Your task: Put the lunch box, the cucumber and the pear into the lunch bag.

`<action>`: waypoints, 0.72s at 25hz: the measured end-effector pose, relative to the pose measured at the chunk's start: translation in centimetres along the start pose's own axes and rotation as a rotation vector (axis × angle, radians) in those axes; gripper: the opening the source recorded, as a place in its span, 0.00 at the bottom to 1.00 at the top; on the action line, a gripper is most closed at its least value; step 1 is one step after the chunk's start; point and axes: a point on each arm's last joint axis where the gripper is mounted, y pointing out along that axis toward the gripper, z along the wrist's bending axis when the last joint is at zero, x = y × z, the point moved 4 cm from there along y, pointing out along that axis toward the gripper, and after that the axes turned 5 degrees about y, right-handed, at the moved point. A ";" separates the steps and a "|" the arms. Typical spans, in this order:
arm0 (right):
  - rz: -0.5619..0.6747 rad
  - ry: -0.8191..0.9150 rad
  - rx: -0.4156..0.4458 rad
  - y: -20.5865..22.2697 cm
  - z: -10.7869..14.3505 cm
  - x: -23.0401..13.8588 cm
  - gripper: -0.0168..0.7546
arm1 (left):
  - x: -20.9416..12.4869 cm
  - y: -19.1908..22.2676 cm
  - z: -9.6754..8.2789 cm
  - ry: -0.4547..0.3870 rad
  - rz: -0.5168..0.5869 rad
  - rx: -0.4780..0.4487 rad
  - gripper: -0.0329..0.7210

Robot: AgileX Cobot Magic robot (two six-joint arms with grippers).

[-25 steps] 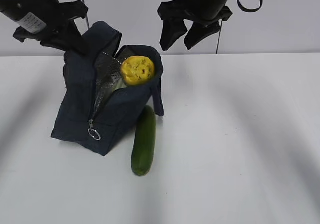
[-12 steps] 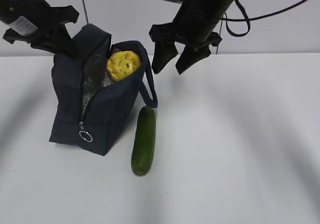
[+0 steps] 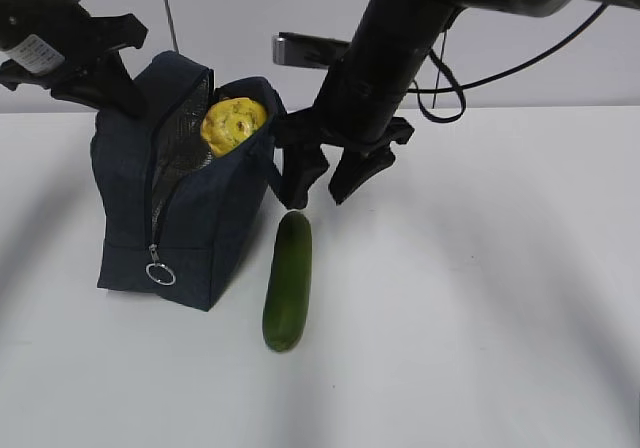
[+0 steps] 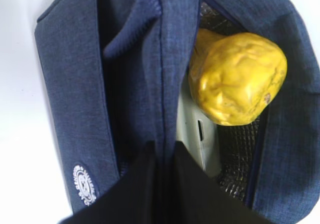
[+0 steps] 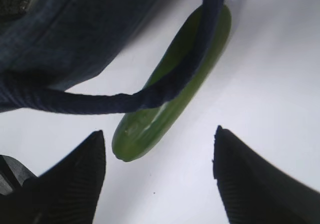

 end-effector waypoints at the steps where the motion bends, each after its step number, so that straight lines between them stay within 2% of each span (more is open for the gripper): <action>1: 0.014 -0.004 0.001 0.6 0.2 -0.1 0.72 | 0.0 0.0 0.0 0.000 0.000 0.000 0.04; 8: 0.108 0.017 -0.017 5.1 0.5 -0.8 0.72 | 0.0 0.0 0.0 0.001 -0.001 0.000 0.04; 18: 0.138 0.036 -0.059 7.2 1.3 -1.2 0.72 | 0.1 -0.1 0.0 0.001 0.000 -0.001 0.04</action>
